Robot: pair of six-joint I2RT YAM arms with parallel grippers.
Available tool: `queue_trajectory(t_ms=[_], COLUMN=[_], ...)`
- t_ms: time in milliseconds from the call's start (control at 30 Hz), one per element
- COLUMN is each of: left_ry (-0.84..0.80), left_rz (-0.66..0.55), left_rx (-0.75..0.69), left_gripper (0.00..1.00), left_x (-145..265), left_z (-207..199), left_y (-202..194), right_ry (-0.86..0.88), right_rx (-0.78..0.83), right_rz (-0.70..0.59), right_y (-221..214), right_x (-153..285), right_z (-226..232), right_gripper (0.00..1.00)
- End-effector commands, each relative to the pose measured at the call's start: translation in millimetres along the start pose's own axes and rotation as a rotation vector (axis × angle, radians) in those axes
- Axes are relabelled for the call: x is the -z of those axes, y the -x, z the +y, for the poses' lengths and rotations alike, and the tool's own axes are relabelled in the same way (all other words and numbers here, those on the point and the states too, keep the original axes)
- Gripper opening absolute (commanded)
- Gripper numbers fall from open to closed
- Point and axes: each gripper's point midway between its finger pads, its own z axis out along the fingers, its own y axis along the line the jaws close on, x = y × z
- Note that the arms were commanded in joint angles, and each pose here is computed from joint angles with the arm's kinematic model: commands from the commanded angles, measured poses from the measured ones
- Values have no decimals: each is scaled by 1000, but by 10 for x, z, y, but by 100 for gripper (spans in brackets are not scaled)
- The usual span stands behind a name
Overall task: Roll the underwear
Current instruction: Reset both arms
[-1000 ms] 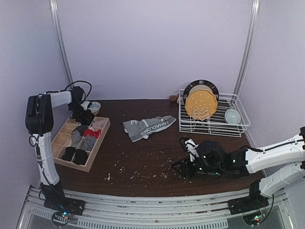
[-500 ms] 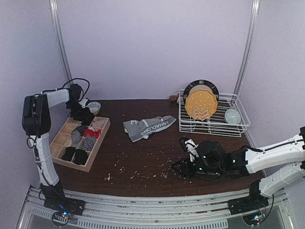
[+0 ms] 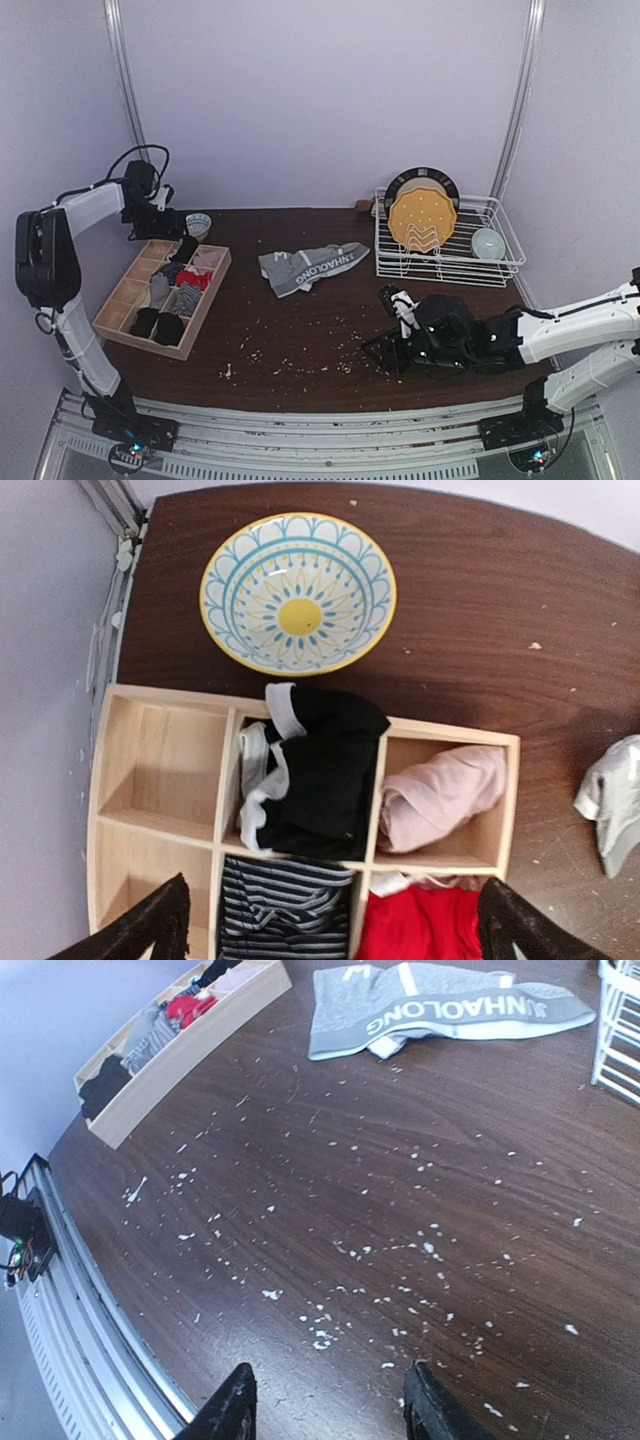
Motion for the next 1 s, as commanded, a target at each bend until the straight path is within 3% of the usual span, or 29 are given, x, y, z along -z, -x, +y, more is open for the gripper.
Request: queue_trajectory(t_ms=[0, 133, 167, 200, 233, 400, 533, 667, 800, 967], left_ry=[-64, -75, -76, -80, -82, 8, 74, 202, 235, 187], left_rz=[-309, -467, -488, -507, -520, -712, -728, -817, -824, -824], left_rx=[97, 189, 217, 242, 271, 338, 58, 66, 22, -52], left_gripper=[98, 98, 98, 98, 98, 98, 98, 98, 98, 98], left_x=[791, 1322, 1400, 1475, 1502, 1503, 1120, 992, 798, 445], left_z=[-249, -381, -391, -400, -401, -187, -225, 78, 121, 23], left_y=[299, 283, 247, 202, 147, -112, -360, -574, -610, -770], right_ry=[-182, -339, -381, -419, -456, -731, -1042, -1229, -1150, -1046], right_rx=[-53, -132, -142, -162, -189, -285, 56, 24, -73, 49], right_rz=[-145, -393, -444, -501, -568, -922, -759, -691, -698, -710], right_y=[327, 769, 849, 929, 1007, 1244, 1424, 1233, 822, 716], right_x=[249, 730, 846, 971, 1096, 1675, 1703, 1854, 1754, 1433], right_z=[-335, -651, -731, -803, -878, -1334, -1621, -2292, -2739, -2923], right_gripper=[50, 61, 70, 92, 99, 100, 100, 100, 100, 100])
